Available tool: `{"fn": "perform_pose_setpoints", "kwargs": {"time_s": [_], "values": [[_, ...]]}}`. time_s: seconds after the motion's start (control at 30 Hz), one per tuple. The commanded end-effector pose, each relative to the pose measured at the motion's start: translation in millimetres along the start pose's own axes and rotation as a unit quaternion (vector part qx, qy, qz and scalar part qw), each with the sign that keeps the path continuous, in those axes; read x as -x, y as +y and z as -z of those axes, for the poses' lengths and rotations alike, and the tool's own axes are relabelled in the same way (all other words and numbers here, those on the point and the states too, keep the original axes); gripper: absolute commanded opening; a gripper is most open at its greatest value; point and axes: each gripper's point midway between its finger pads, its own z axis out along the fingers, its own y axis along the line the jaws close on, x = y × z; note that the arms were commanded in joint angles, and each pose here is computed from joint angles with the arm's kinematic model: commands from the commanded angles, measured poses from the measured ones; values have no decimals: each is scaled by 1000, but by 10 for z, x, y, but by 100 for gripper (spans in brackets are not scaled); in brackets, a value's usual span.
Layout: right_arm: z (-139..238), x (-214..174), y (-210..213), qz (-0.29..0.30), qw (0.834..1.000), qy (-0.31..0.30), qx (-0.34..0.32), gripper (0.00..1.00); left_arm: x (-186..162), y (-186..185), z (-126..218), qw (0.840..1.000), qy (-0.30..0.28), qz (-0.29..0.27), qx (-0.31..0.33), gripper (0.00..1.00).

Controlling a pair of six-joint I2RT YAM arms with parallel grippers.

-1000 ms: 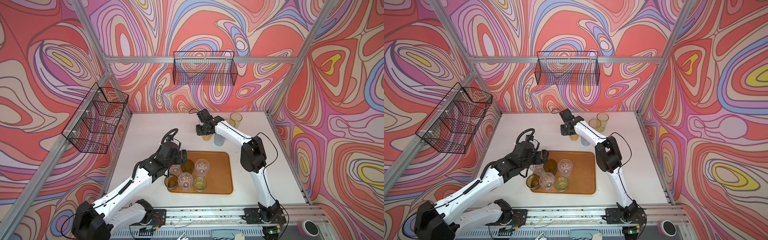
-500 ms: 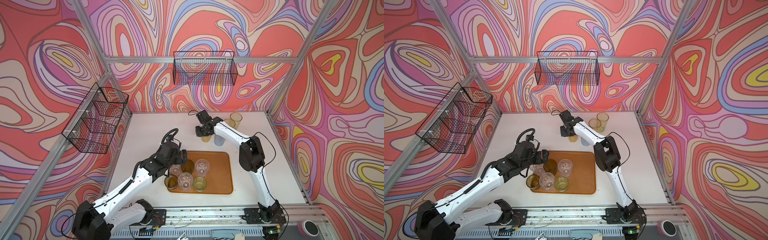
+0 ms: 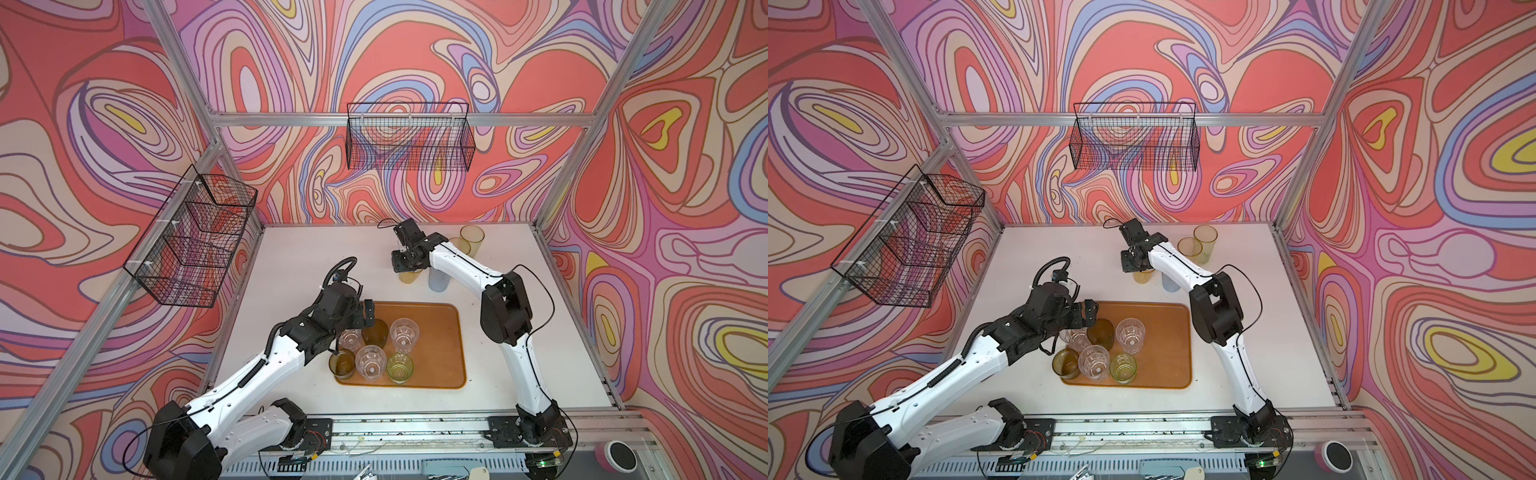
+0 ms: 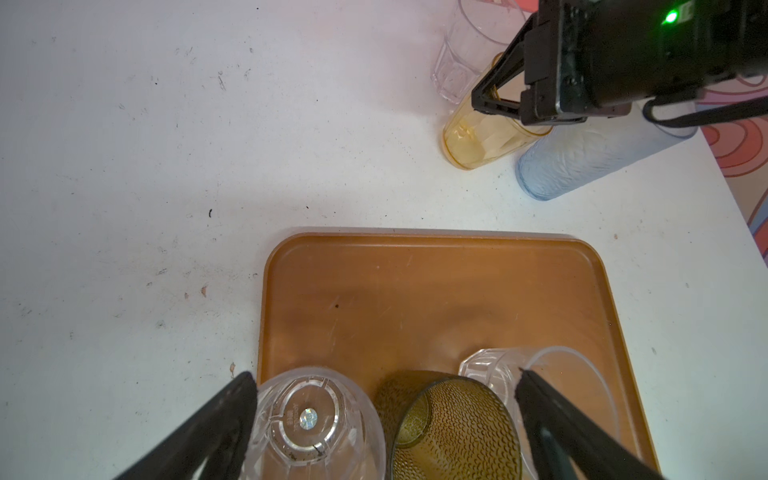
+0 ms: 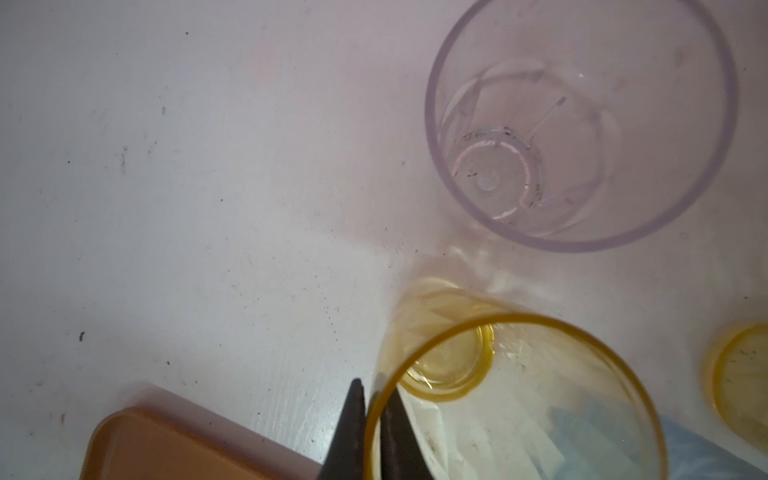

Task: Place the glasses into the tray
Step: 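Lower the right gripper onto the yellow glass rim and close, then lift the yellow glass with the right gripper and carry it toward the tray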

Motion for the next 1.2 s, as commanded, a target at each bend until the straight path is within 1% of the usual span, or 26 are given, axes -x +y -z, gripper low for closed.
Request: {"fn": "perform_pose_setpoints", "kwargs": {"time_s": [0.0,0.27,0.47,0.67,0.73,0.93,1.17], "values": [[69,-44,41,-9,1000,7,20,0,24,-10,-24,1000,-5,10,-5,100],[294,37,79,-18,999,-13,29,0,19,-18,-17,1000,-2,10,-7,100],[506,73,205,-23,998,-23,61,0,29,-8,20,1000,-6,19,-8,100],[729,91,299,-19,996,-40,76,0,63,-22,66,1000,-4,23,-7,100],[784,88,313,-18,996,-44,78,0,103,-52,111,1000,-2,26,-11,100],[984,80,418,-11,993,-61,96,0,244,-28,252,999,-29,41,-13,100],[1259,52,530,4,991,-77,109,0,283,1,414,997,-41,58,-16,100]]}}
